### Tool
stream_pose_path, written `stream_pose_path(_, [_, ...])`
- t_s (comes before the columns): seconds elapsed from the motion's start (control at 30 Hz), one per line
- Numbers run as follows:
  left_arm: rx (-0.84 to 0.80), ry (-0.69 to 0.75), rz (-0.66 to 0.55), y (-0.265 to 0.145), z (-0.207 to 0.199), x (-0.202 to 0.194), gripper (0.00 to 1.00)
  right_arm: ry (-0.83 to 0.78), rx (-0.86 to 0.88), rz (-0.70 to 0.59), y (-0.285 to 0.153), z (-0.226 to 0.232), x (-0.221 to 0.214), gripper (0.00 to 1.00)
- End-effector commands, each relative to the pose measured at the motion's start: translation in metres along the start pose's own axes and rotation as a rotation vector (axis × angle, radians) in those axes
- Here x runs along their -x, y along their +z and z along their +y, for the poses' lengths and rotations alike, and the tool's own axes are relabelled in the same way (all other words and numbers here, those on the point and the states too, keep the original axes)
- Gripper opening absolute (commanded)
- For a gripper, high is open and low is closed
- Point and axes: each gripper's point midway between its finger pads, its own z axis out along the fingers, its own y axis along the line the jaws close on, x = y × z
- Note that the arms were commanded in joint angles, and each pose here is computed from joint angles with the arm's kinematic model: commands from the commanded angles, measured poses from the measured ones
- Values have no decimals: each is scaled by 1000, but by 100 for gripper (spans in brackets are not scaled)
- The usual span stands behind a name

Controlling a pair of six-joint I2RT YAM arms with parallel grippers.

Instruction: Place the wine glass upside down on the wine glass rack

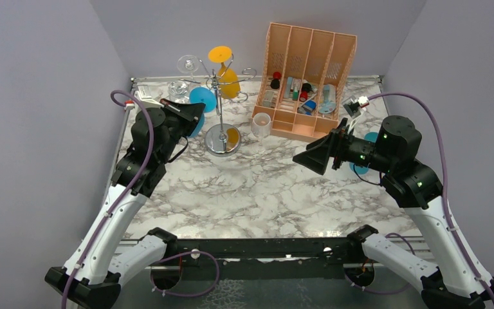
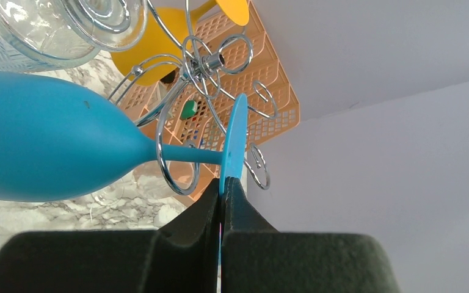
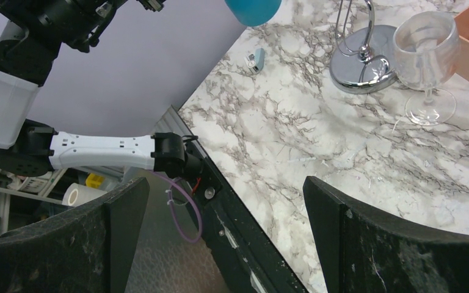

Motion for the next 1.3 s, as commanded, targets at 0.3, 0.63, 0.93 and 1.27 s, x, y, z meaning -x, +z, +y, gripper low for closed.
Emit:
stream_pose_path(0.3, [-57,-17,31,-3,-8,-6,2,-21,-4,-28,-2,1,3,100])
stream_pose_path(0.63, [-63,-28,52,-5,-7,-10,3,-18,-6,-27,0,-1,2,100])
stream_pose_path(0.93, [-48,-22,58,-3,1,-14,9,-11,-6,-22,3,-4,0,100])
stream_pose_path(1.27, [-38,-20,82,0,10,-23,19,-17,-20,-15,6,-10,-2,100])
